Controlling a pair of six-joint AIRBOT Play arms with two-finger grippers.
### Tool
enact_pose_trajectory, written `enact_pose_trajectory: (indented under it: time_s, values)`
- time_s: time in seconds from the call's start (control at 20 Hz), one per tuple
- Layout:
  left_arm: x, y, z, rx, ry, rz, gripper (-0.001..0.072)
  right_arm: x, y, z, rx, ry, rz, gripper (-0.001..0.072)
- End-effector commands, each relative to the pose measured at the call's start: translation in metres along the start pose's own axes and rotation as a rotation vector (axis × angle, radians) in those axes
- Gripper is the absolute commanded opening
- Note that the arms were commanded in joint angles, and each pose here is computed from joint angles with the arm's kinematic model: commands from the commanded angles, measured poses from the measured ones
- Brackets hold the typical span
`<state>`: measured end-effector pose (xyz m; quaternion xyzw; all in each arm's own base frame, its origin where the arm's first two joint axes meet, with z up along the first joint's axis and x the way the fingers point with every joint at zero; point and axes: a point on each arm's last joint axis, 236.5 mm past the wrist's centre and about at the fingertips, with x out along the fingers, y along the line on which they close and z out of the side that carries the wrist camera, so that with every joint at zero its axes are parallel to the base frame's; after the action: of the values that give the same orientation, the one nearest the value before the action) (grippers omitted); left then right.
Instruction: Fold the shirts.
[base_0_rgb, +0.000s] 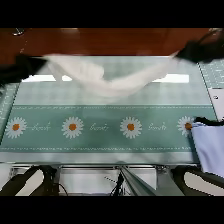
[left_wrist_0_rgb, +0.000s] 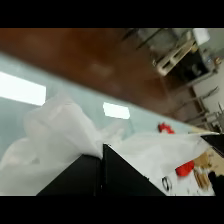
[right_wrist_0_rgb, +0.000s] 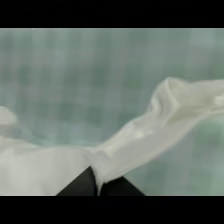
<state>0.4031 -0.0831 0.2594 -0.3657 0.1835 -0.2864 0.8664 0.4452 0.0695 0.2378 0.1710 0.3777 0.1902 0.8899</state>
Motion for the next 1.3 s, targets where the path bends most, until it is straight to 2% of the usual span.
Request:
enact_pose_trajectory:
  time_s: [0.0,0.1,0.25,0.55,0.7,0.9,1.25]
  values:
    - [-0.058,-0.135,0.112,0.245,-0.322,-0.111,0.002,-0.133,0.072,0.08,-0.21,-0.309,-0.076,0.0031]
    - [-0.096,-0.182,0.135,0.387,-0.407,-0.062,0.0019,-0.195,0.103,0.08,-0.28,-0.446,-0.105,0.0031]
    - [-0.162,-0.219,0.148,0.564,-0.54,0.176,0.0019,-0.275,0.136,0.048,-0.353,-0.579,-0.169,0.0031]
    - [-0.276,-0.297,0.095,0.927,-0.785,0.608,0.002,-0.37,0.154,-0.03,-0.361,-0.744,-0.291,0.0031]
    - [-0.308,-0.312,0.065,0.984,-0.803,0.648,0.002,-0.384,0.151,-0.057,-0.346,-0.732,-0.333,0.0031]
    - [-0.288,-0.273,0.045,0.919,-0.591,0.564,0.002,-0.358,0.133,-0.083,-0.31,-0.569,-0.353,0.0031]
    - [-0.144,-0.057,0.015,0.499,-0.105,0.561,0.002,-0.208,0.042,-0.1,-0.14,-0.201,-0.336,0.0031]
